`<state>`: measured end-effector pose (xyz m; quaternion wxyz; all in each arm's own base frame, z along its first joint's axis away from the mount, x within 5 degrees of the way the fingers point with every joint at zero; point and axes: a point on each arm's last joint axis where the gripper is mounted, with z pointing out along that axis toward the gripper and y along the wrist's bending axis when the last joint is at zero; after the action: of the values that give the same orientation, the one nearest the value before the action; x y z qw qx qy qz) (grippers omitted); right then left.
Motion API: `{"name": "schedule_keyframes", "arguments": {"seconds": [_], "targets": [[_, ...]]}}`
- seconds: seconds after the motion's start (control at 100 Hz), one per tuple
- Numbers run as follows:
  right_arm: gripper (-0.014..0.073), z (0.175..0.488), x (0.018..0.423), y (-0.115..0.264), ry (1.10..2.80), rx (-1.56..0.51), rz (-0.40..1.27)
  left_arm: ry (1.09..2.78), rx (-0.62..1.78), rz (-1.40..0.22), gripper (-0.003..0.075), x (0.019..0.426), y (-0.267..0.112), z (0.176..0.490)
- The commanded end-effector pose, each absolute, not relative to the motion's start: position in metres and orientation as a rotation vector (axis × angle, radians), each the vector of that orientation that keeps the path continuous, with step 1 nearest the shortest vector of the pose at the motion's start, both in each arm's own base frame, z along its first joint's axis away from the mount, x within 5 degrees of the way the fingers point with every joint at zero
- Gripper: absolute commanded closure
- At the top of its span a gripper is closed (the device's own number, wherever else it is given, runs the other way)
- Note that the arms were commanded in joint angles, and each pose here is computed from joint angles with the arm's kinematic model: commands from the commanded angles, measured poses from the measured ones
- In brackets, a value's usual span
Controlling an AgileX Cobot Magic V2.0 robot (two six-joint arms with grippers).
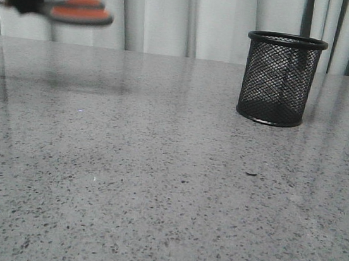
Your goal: Put scissors into bucket
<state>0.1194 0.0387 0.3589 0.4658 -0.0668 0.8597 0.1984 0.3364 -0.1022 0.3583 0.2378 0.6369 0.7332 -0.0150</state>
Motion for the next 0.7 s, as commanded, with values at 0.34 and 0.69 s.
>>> {"name": "schedule_keyframes", "arguments": {"seconds": [0.34, 0.69], "targets": [[0.0183, 0.416, 0.157, 0.071, 1.807, -0.329, 0.976, 1.703, 1.639, 0.007, 0.0741, 0.221, -0.159, 0.474], [0.0183, 0.445, 0.185, 0.082, 1.733, -0.429, 1.164, 1.597, 1.67, -0.048, 0.0741, 0.182, -0.19, 0.49]]}}
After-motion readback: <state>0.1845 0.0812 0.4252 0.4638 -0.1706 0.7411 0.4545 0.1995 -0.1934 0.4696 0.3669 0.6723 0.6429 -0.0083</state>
